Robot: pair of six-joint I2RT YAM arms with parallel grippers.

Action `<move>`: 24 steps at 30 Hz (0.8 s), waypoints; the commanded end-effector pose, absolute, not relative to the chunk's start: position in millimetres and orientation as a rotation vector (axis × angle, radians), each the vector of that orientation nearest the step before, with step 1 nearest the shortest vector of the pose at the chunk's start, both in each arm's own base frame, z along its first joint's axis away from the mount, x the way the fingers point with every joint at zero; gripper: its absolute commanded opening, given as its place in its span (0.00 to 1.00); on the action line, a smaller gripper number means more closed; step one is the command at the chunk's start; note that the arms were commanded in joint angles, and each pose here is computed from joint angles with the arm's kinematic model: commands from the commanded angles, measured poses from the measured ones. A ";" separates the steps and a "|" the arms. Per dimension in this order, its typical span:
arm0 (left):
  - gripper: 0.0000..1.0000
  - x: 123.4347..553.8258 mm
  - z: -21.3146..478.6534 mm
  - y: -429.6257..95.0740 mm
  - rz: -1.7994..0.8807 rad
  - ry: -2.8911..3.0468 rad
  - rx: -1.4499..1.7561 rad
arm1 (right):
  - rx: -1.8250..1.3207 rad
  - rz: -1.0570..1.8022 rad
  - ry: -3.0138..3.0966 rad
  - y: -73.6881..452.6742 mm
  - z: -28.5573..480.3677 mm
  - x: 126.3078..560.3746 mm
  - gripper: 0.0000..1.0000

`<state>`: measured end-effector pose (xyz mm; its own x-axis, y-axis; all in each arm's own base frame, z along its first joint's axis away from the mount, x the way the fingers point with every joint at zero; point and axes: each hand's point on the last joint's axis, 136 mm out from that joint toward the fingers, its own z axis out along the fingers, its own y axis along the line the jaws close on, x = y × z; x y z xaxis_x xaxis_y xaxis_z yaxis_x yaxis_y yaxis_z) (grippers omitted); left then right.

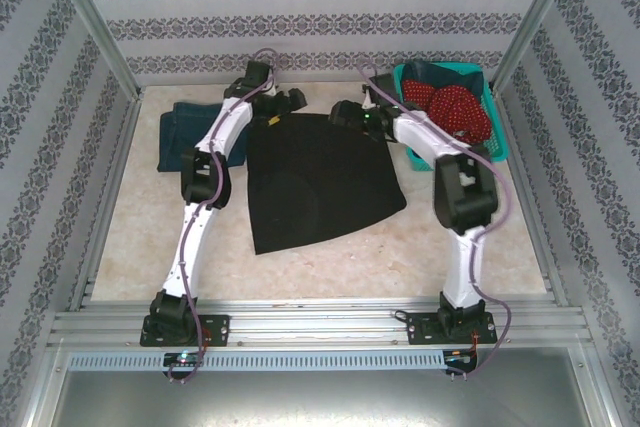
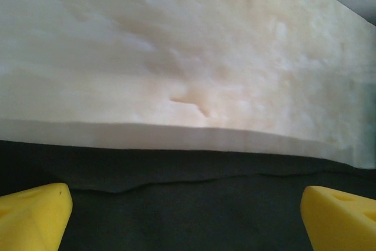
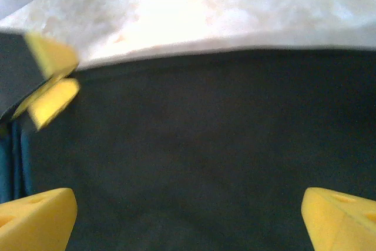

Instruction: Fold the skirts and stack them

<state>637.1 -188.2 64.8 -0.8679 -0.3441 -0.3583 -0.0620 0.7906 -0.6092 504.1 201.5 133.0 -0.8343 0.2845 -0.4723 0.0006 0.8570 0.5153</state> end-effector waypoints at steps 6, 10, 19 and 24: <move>1.00 621.4 46.4 -244.3 -0.974 2.548 -0.181 | 0.224 0.548 2.613 163.0 114.9 389.3 0.98; 1.00 614.3 7.0 -254.4 -0.999 2.606 -0.226 | 0.268 0.580 2.679 157.4 96.4 349.0 0.98; 1.00 630.8 52.6 -304.8 -1.257 2.396 -0.109 | 0.303 0.685 2.762 194.2 56.6 313.3 0.98; 1.00 628.8 124.2 -257.5 -1.074 2.403 -0.135 | 0.380 0.511 2.698 183.9 39.6 346.7 0.98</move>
<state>637.7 -284.8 78.2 -0.8782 -0.2772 -0.3898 0.1380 0.6334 -0.7614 316.1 194.4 45.0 -0.9415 0.2458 -0.2307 0.1259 0.8912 0.4358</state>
